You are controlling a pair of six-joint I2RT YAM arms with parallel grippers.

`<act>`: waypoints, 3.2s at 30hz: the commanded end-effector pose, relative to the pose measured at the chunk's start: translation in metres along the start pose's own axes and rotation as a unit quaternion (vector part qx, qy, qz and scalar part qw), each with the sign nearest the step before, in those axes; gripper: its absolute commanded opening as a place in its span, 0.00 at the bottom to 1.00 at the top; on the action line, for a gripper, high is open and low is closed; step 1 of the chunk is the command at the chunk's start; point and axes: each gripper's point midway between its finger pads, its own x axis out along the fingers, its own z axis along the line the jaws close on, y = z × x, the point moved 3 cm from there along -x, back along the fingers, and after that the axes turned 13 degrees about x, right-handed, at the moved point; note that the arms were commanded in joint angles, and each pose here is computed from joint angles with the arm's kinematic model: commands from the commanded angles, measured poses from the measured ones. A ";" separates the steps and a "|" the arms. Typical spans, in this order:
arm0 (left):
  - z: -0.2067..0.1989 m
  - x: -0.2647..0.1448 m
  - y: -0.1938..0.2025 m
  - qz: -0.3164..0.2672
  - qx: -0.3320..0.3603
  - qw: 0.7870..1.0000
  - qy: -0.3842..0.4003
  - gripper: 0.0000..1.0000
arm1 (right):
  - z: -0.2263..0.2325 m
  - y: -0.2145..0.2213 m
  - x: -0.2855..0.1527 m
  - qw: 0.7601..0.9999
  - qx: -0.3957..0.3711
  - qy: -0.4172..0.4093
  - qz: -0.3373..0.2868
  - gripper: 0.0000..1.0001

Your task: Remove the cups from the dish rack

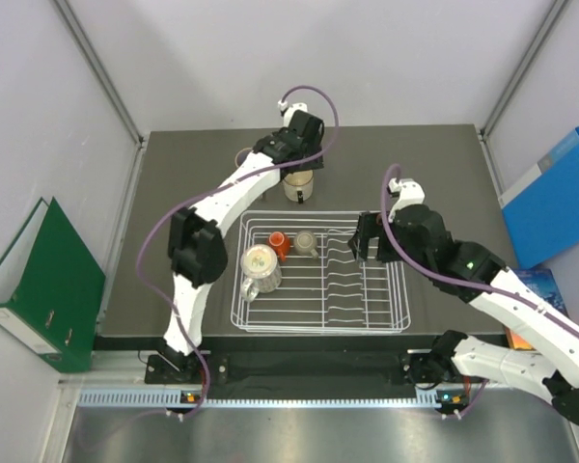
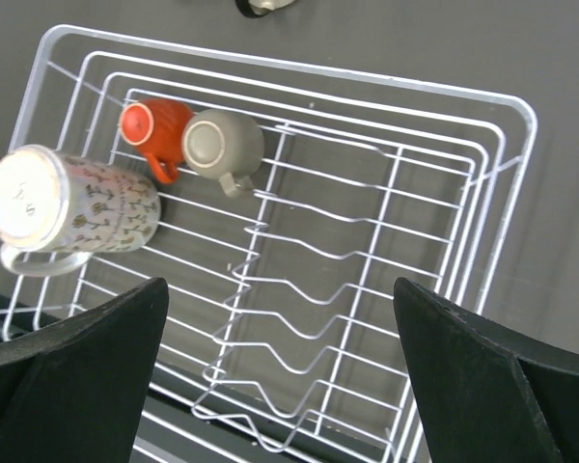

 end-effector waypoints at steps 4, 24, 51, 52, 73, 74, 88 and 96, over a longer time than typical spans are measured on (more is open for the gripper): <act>0.016 -0.117 -0.031 -0.125 -0.001 0.992 -0.031 0.88 | -0.007 -0.019 0.005 0.996 -0.054 0.061 -0.026 1.00; 0.094 -0.257 0.099 -0.074 -0.099 0.990 -0.062 0.99 | 0.082 0.026 0.005 0.997 -0.062 -0.020 -0.040 1.00; 0.166 -0.322 0.138 -0.100 -0.196 0.963 -0.156 0.99 | 0.223 0.157 0.025 0.984 -0.086 -0.137 0.075 0.93; 0.164 -0.321 0.139 -0.095 -0.193 0.964 -0.155 0.99 | 0.225 0.159 0.028 0.986 -0.081 -0.129 0.072 0.93; 0.182 -0.328 0.140 -0.127 -0.217 0.955 -0.155 0.99 | 0.252 0.190 0.031 0.998 0.045 -0.042 0.017 0.69; 0.182 -0.327 0.140 -0.128 -0.217 0.955 -0.156 0.99 | 0.250 0.190 0.030 0.997 0.059 -0.038 0.017 0.69; 0.178 -0.321 0.145 -0.120 -0.216 0.955 -0.162 0.99 | 0.222 0.196 0.069 0.989 0.148 -0.003 0.009 0.64; 0.178 -0.321 0.147 -0.118 -0.222 0.955 -0.155 0.99 | 0.234 0.190 0.089 0.985 0.170 -0.014 -0.006 0.63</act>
